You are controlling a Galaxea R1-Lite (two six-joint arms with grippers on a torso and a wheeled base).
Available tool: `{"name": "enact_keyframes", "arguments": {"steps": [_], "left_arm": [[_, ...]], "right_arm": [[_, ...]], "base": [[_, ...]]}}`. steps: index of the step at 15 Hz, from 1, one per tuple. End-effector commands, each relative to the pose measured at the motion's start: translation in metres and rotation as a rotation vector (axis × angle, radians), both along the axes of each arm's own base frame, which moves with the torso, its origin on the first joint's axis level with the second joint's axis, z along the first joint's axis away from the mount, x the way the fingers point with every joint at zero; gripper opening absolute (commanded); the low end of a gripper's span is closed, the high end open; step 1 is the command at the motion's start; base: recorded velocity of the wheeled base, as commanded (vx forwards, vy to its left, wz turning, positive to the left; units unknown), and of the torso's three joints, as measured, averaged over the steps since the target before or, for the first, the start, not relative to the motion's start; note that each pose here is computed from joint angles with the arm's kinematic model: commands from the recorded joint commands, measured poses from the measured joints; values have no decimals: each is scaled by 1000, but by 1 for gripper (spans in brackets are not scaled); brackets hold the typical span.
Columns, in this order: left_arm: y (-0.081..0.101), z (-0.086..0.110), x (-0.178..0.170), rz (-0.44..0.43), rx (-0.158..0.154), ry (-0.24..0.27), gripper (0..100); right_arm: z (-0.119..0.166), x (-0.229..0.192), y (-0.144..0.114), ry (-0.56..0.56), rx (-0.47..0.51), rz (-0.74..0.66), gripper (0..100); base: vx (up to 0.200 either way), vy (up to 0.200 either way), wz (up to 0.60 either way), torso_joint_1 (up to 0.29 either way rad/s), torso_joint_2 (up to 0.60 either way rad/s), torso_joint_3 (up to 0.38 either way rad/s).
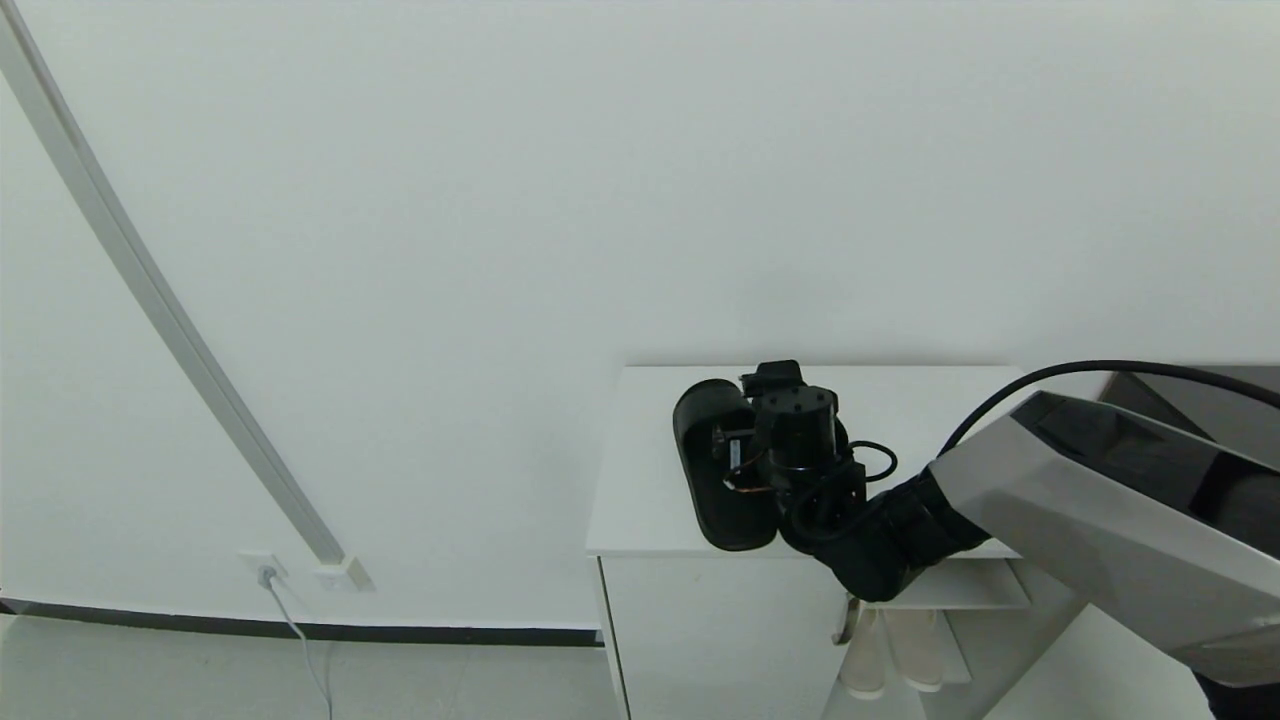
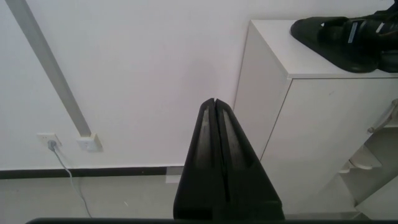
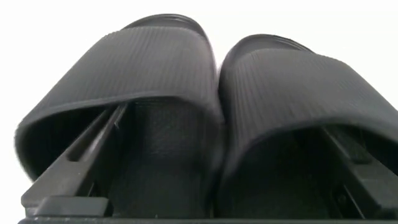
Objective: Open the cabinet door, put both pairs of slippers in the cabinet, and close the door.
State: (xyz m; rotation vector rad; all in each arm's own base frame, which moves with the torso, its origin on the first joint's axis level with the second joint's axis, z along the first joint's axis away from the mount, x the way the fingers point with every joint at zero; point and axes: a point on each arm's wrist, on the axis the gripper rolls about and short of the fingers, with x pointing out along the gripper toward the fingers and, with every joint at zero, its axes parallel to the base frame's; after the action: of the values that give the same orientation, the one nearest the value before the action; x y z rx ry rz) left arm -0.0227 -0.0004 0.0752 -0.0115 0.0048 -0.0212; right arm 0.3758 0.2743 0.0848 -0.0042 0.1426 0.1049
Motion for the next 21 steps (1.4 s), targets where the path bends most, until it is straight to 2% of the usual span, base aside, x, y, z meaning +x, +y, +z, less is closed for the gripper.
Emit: {"name": "enact_keyframes", "arguments": {"steps": [1,6,9,13,15,17,19,21], "left_arm": [[0,0,0,0,-1,0,0],[0,0,0,0,-1,0,0],[0,0,0,1,-1,0,0],[0,0,0,0,-1,-2,0],[0,0,0,0,1,0,0],[0,0,0,0,5,-2,0],[0,0,0,0,1,0,0],[0,0,0,0,1,0,0]], "right_arm": [[-3,1,0,4,-3,-1,0],[2,0,0,-5,2,-1,0],[22,-20,-8,-12,-40,41,0],[79,-91,-39,-32,-15,246,0],[91,-137,-60,-8,-17,348,0],[95,-172,-80,28,10,534,0],[96,-163,-85,23,43,526,0],[87,-140,-72,-8,82,522,0]], "base": [[0,0,0,0,0,0],[0,0,0,0,0,0],[0,0,0,0,0,0],[0,0,0,0,0,0],[0,0,0,0,0,0],[0,0,0,0,0,0],[0,0,0,0,0,0],[0,0,0,0,0,0]]}}
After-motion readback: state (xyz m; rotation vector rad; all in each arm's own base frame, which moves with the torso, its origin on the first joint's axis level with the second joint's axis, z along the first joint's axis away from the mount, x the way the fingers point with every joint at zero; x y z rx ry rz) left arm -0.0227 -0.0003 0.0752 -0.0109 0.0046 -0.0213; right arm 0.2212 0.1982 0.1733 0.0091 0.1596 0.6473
